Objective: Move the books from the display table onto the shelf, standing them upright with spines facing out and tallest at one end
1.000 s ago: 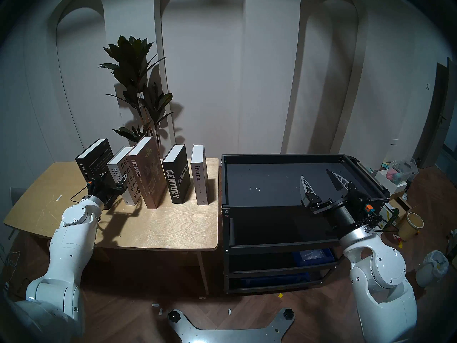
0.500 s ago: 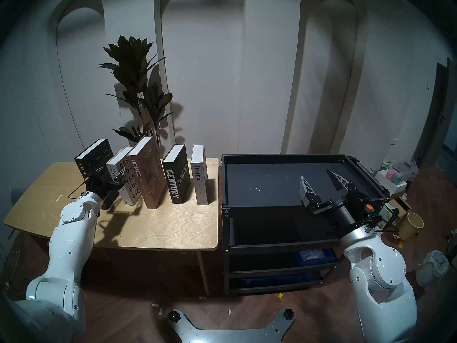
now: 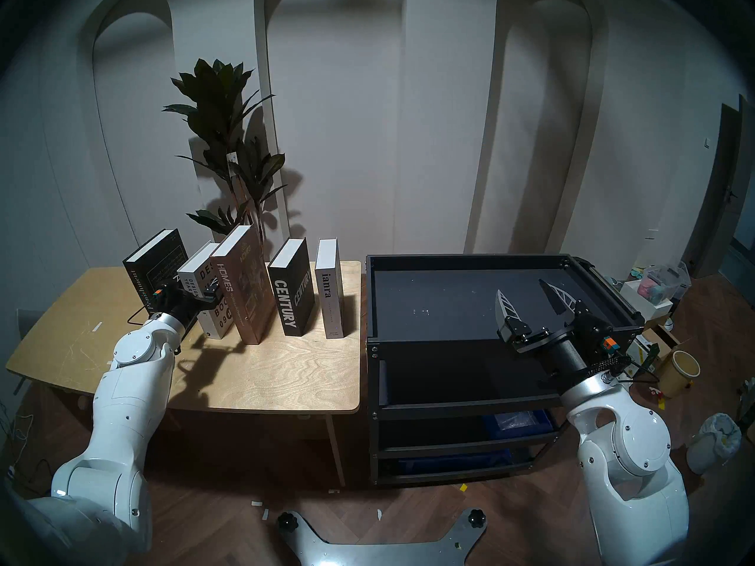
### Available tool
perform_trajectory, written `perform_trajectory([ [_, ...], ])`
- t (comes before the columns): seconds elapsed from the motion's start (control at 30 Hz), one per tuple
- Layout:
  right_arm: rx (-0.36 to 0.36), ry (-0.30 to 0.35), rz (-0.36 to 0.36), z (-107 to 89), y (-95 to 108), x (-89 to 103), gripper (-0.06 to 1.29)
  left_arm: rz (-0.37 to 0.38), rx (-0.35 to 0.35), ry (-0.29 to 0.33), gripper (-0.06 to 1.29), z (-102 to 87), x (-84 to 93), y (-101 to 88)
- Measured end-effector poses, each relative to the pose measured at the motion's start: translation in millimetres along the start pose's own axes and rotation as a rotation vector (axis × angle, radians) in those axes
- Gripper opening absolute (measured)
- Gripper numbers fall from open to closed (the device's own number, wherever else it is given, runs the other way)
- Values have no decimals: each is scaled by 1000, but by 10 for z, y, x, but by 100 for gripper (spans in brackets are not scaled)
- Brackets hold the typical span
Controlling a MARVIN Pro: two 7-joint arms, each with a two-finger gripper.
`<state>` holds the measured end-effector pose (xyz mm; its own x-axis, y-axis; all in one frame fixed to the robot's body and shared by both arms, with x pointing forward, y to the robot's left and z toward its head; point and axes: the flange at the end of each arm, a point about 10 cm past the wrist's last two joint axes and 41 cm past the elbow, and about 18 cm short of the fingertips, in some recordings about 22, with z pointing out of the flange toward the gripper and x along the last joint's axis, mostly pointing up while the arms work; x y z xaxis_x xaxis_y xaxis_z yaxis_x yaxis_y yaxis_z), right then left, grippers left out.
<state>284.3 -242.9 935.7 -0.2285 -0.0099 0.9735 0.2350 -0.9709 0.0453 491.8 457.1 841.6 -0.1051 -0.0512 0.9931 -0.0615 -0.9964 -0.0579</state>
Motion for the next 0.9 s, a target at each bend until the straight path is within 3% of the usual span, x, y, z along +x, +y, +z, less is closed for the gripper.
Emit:
perform_trajectory([
  [0.3, 0, 0, 0, 0, 0, 1, 123, 24, 35, -15, 122, 32, -14, -81],
  [0.33, 0, 0, 0, 0, 0, 1, 123, 27, 40, -15, 91, 32, -10, -95],
  [0.4, 0, 0, 0, 0, 0, 1, 123, 30, 45, -14, 49, 31, -1, -109],
  [0.6, 0, 0, 0, 0, 0, 1, 123, 47, 50, 16, 53, 23, 116, -130],
  [0.9, -1, 0, 0, 1, 1, -2, 123, 80, 22, 108, 53, 4, 482, -158],
])
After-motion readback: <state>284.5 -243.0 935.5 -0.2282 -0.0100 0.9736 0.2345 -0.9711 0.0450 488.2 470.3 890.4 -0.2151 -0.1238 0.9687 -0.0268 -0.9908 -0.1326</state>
